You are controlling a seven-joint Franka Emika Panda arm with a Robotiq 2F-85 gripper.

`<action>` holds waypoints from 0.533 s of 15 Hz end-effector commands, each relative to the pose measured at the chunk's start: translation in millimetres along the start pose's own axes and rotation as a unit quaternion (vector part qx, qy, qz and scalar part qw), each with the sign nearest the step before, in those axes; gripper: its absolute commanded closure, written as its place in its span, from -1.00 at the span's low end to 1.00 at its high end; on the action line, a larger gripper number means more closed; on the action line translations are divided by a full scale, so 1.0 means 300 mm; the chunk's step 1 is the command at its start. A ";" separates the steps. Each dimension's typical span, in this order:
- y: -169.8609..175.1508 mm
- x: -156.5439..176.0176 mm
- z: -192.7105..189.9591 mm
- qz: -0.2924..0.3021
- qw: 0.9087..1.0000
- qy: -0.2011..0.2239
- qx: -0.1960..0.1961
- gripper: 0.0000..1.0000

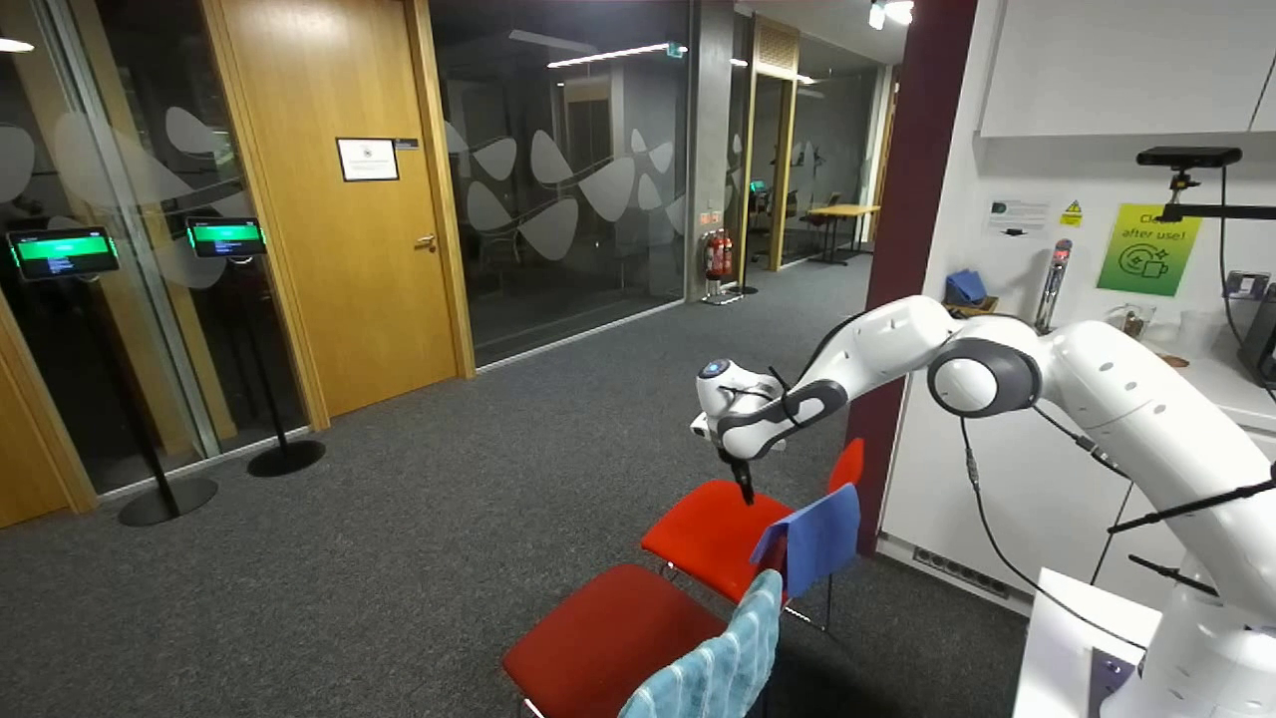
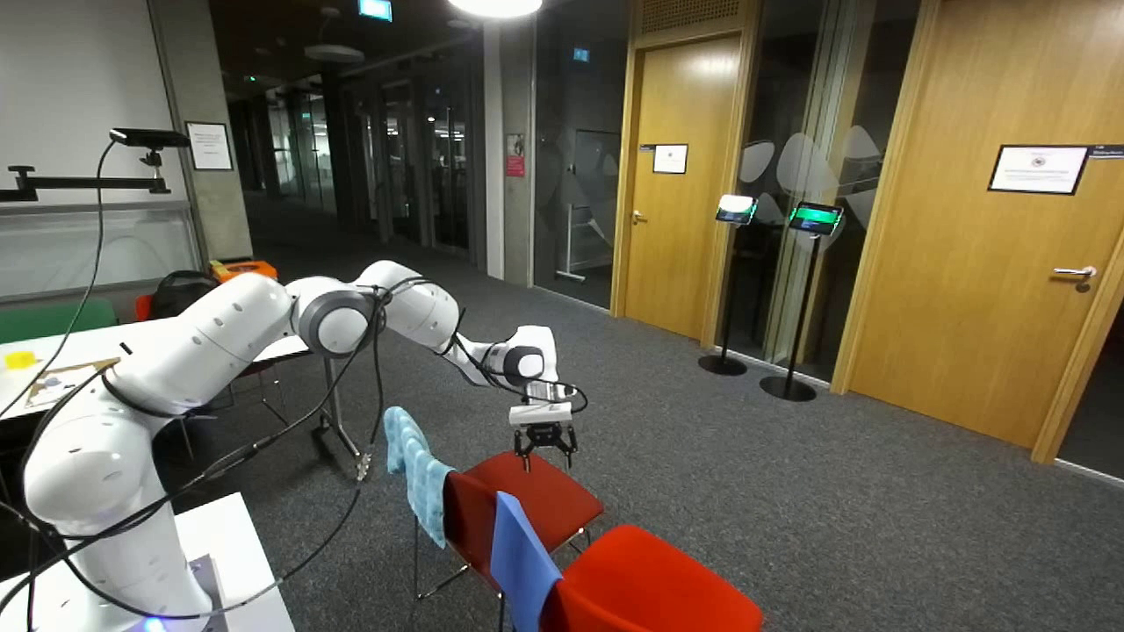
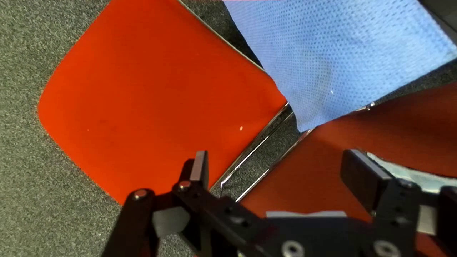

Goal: Fix the blue cloth on the back of the chair

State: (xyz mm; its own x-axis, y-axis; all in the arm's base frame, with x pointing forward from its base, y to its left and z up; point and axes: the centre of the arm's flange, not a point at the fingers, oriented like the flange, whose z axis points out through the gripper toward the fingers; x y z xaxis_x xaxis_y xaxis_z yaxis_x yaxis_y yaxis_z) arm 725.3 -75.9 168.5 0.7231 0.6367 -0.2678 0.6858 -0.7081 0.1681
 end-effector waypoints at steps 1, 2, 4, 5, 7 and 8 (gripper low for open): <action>-0.049 -0.086 -0.086 0.008 0.998 0.054 0.013 -1.00; -0.060 -0.091 -0.096 0.007 0.998 0.068 0.018 -1.00; -0.080 -0.115 -0.116 0.002 0.996 0.091 0.017 -1.00; -0.089 -0.125 -0.122 0.002 0.995 0.100 0.016 -1.00; -0.108 -0.155 -0.137 0.014 0.992 0.121 0.020 -1.00; -0.122 -0.172 -0.142 0.021 0.991 0.130 0.021 -1.00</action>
State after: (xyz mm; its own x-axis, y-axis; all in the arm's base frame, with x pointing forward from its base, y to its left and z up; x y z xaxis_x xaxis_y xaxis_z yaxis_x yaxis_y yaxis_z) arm 708.5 -65.6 195.2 0.7510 0.6556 -0.0790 0.6590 -0.7365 0.1526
